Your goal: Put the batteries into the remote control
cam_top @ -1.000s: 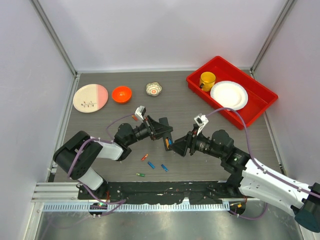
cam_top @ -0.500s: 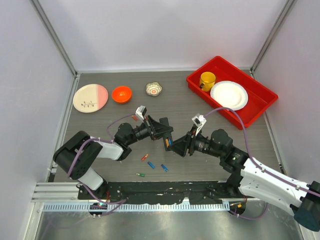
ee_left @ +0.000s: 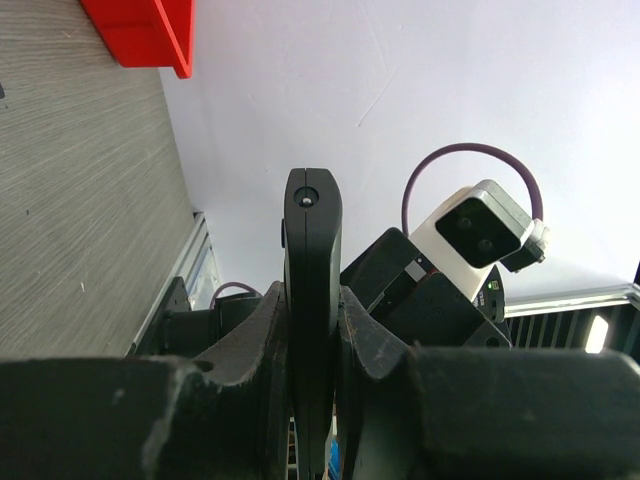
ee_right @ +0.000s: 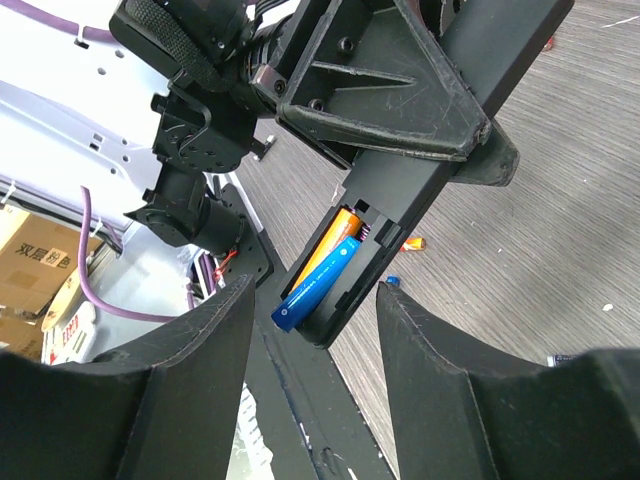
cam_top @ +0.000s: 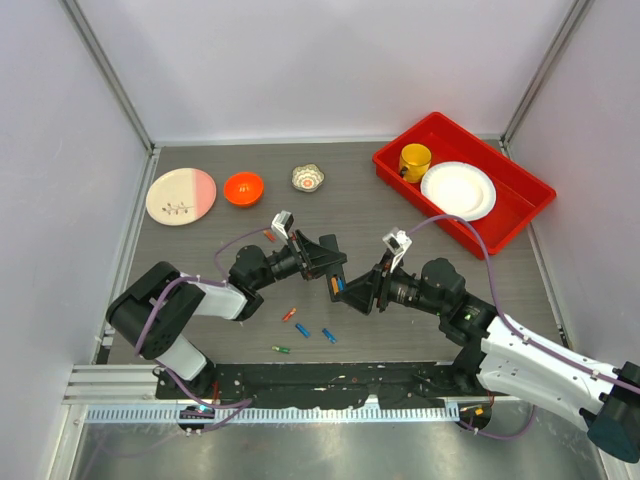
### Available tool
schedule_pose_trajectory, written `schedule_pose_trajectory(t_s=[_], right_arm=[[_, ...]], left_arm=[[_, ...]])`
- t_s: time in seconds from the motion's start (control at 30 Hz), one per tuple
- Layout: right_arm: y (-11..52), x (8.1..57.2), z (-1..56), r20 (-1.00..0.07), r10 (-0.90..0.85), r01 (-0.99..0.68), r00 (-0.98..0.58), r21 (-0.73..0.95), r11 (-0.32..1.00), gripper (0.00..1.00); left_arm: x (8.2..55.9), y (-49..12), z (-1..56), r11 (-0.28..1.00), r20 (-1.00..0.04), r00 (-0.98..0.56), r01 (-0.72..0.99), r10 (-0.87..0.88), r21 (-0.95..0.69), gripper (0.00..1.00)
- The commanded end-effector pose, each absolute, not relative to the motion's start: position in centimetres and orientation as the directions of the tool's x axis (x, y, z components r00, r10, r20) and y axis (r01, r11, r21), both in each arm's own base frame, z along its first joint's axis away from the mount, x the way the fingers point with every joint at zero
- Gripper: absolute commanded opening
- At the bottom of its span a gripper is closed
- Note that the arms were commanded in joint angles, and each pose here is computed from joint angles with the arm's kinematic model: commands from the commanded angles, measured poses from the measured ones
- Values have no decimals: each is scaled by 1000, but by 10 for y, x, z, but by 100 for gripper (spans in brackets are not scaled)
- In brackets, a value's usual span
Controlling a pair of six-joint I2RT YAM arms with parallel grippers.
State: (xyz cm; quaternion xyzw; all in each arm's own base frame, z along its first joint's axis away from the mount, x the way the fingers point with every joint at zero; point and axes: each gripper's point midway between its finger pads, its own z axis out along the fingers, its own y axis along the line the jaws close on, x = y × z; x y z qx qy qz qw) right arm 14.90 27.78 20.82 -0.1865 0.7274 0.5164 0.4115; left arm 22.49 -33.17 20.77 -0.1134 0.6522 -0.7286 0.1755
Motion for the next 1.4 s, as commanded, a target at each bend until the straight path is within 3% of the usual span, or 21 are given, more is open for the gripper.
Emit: schedule_pose_trajectory(t_s=[0.0,0.63,1.37], right_arm=[[280,151,217,-812,169,-724,-559,577,377,57],[280,160,207,-795,173,-687,-581,593,419,45],[290,164,214,-734,217,-646,-643,672,362,28]], left_arm=[[208,-323,279,-277,-203,-888,335,-413,-901,0],[206,-321,278,-277,-203,-890,333,-409,-901,0],[200,-319,279,-274,-224,-884,354,-411,-894,0]])
